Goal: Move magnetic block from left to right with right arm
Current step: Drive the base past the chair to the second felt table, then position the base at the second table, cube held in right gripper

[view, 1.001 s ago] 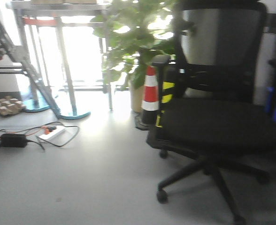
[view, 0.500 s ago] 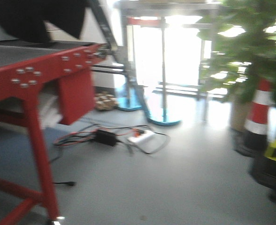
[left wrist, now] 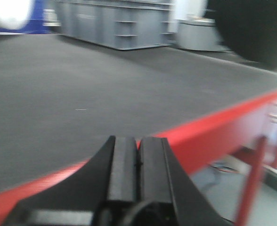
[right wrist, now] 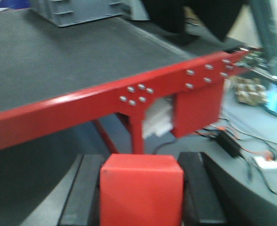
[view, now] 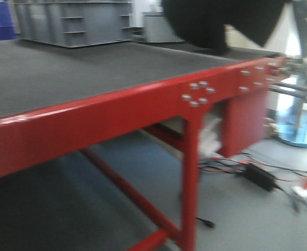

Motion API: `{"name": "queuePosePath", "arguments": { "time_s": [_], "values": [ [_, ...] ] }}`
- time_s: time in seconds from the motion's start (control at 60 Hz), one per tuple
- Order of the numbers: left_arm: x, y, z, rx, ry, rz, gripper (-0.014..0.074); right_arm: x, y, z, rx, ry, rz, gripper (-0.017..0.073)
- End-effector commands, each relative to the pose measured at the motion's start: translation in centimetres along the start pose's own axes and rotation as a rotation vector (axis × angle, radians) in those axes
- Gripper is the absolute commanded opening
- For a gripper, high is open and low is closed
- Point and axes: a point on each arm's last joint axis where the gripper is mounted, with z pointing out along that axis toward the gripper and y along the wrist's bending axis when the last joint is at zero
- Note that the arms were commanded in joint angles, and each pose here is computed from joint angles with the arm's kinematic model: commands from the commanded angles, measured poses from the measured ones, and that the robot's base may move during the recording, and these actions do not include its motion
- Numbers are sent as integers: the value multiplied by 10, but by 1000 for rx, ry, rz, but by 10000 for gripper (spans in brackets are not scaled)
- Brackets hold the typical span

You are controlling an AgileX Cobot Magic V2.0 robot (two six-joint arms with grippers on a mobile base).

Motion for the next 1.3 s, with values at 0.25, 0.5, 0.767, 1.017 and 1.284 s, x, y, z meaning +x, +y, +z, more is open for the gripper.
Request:
{"name": "queuePosePath", "arguments": {
  "time_s": [0.25,0.5,0.767,1.017,1.284],
  "values": [
    [-6,0,-1,2,-97,-8,-116,-16,2,-1,-11,-101,-21,141],
    [-6,0,-1,2,-97,-8,-116,-16,2,-1,-11,-101,-21,141],
    [-6,0,-1,2,-97,-8,-115,-16,2,-1,-11,-101,-21,141],
    [-6,0,-1,2,-97,-8,-116,-16,2,-1,-11,-101,-21,141],
    [-6,0,-1,2,-95,-8,-116,-16,2,-1,-11,-101,-21,141]
  ]
}}
